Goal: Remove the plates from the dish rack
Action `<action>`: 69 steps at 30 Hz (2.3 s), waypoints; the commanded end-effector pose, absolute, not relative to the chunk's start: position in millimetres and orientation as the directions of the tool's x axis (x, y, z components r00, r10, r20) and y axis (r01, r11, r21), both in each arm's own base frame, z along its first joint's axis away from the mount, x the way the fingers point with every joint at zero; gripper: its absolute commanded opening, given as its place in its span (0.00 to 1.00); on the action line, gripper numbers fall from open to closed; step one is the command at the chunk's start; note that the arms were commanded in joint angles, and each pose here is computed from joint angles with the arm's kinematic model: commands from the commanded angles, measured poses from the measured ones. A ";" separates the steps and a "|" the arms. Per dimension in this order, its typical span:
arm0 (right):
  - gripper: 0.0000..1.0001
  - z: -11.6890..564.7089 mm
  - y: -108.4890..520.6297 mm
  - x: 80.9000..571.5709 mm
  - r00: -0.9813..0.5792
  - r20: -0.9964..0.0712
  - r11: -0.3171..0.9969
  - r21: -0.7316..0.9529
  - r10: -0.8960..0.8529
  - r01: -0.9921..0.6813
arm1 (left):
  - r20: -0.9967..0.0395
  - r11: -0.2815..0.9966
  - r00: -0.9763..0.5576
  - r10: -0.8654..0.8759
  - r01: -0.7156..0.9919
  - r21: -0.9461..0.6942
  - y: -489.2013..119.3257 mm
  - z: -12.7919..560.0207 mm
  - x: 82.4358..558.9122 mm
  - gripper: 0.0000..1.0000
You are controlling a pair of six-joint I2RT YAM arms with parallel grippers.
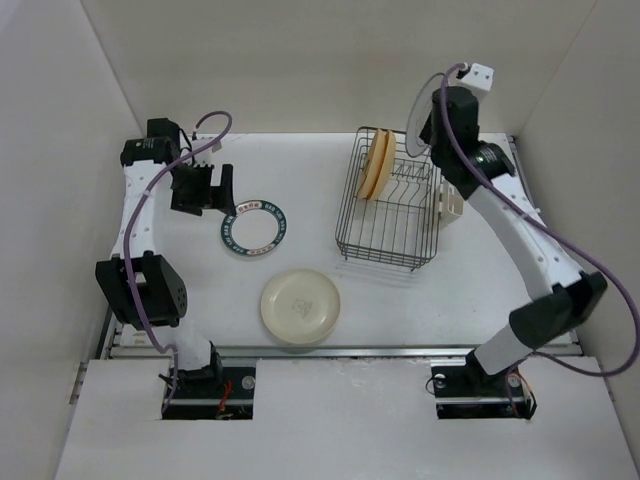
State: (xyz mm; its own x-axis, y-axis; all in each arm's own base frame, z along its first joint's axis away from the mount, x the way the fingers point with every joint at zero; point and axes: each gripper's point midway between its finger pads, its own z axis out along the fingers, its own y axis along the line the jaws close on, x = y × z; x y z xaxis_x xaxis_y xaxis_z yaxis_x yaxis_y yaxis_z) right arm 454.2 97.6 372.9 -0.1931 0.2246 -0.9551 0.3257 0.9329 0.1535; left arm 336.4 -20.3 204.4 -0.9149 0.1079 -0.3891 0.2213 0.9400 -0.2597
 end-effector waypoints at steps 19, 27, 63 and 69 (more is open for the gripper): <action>0.00 296.6 430.5 337.9 -0.565 -0.806 -0.016 0.576 -0.174 -0.817 | -0.420 0.835 -0.888 0.186 0.368 -0.409 -66.7 205.5 325.7 1.00; 0.00 267.0 448.9 318.9 -0.608 -0.755 -0.066 0.639 -0.245 -0.767 | -0.394 0.746 -0.898 0.194 0.396 -0.535 -86.9 204.8 317.1 0.76; 1.00 301.8 310.7 446.0 -0.517 -0.851 0.914 0.278 0.092 -0.295 | -0.118 0.976 -0.992 -0.035 -0.009 -0.219 -0.5 113.0 387.7 0.72; 1.00 299.5 219.0 465.4 -0.418 -0.878 0.969 0.175 0.234 0.175 | -0.171 0.991 -0.985 0.000 0.023 -0.134 9.7 140.7 378.9 0.87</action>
State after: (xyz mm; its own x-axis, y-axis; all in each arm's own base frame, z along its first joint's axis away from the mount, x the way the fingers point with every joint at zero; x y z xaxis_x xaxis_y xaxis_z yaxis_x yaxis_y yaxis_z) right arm 458.8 283.3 291.7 -0.5085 0.1522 -0.8475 -0.1256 0.9606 0.2479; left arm 384.0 -2.6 97.1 -0.9961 -0.0187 -0.0862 0.0001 0.9771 -0.2127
